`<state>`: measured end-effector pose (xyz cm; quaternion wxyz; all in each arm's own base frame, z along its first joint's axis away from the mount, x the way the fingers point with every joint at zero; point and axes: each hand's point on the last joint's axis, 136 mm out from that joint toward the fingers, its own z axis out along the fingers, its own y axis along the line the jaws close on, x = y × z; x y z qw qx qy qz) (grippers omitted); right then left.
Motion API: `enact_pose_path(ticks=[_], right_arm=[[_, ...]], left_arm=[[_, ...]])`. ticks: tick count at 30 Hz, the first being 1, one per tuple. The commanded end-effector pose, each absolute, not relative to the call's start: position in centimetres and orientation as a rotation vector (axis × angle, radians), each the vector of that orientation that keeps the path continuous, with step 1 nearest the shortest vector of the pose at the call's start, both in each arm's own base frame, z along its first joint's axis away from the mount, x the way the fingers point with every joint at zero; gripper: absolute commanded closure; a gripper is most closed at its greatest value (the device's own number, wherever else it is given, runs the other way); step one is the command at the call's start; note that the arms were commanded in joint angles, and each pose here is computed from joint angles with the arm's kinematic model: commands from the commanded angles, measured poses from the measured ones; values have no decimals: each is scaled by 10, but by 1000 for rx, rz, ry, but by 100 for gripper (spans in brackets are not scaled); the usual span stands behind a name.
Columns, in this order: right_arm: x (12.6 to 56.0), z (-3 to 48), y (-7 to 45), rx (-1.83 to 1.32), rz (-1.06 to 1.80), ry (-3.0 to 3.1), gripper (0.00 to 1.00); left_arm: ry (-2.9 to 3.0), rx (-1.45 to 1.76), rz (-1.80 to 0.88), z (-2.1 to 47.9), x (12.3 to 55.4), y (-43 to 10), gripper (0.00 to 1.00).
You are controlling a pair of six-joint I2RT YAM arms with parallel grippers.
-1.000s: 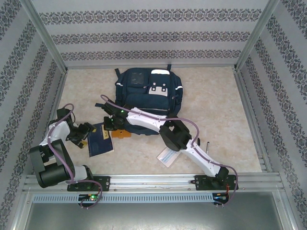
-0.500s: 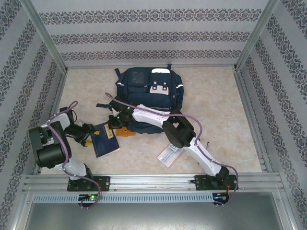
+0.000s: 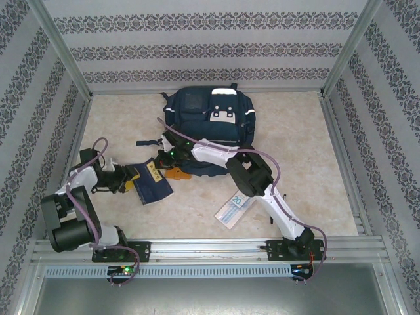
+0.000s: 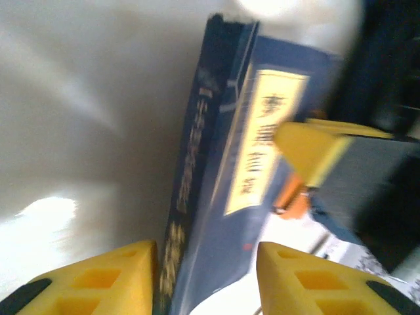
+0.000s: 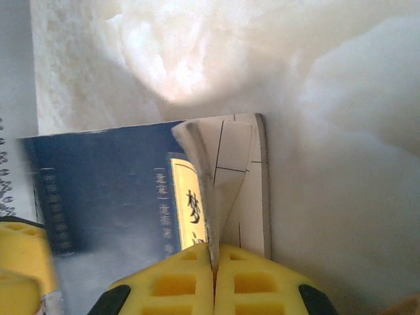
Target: Pack books, pencil case, and school supplies into a backpack
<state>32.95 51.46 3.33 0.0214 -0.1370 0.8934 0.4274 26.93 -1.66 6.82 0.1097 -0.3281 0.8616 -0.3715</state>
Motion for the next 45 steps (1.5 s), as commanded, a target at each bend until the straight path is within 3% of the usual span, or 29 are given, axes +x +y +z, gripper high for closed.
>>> enact_pose_path(ticks=[1, 7, 11, 14, 17, 26, 32, 33, 34, 38, 45], right_arm=[[284, 25, 536, -545, 1461, 2798, 100], [282, 26, 537, -526, 1488, 2792, 100], [283, 37, 535, -509, 1511, 2752, 99], [285, 67, 531, -530, 1530, 2670, 88], [286, 108, 519, -556, 1571, 2566, 67], [265, 223, 435, -531, 1825, 2335, 48], [246, 247, 373, -447, 1818, 2296, 31], [250, 246, 359, -412, 1779, 2296, 26], [253, 242, 345, -378, 1738, 2300, 14], [250, 242, 318, -367, 1718, 2279, 13], [225, 299, 331, -535, 1902, 2052, 26]], left_arm=[[2402, -794, -1291, 100, 291, -39, 57], [2526, -847, -1237, 76, 282, -40, 60], [2602, -852, -1093, 82, 277, -29, 88], [2546, -775, -1104, 119, 283, -31, 97], [2459, -695, -1129, 164, 287, -34, 100], [2079, -398, -1384, 279, 302, -82, 100], [2070, -155, -1543, 309, 292, -147, 100], [2070, -121, -1566, 312, 290, -156, 100], [2065, -93, -1591, 317, 288, -165, 100], [2040, 23, -1660, 333, 280, -194, 100], [2062, 258, -1782, 338, 261, -248, 100]])
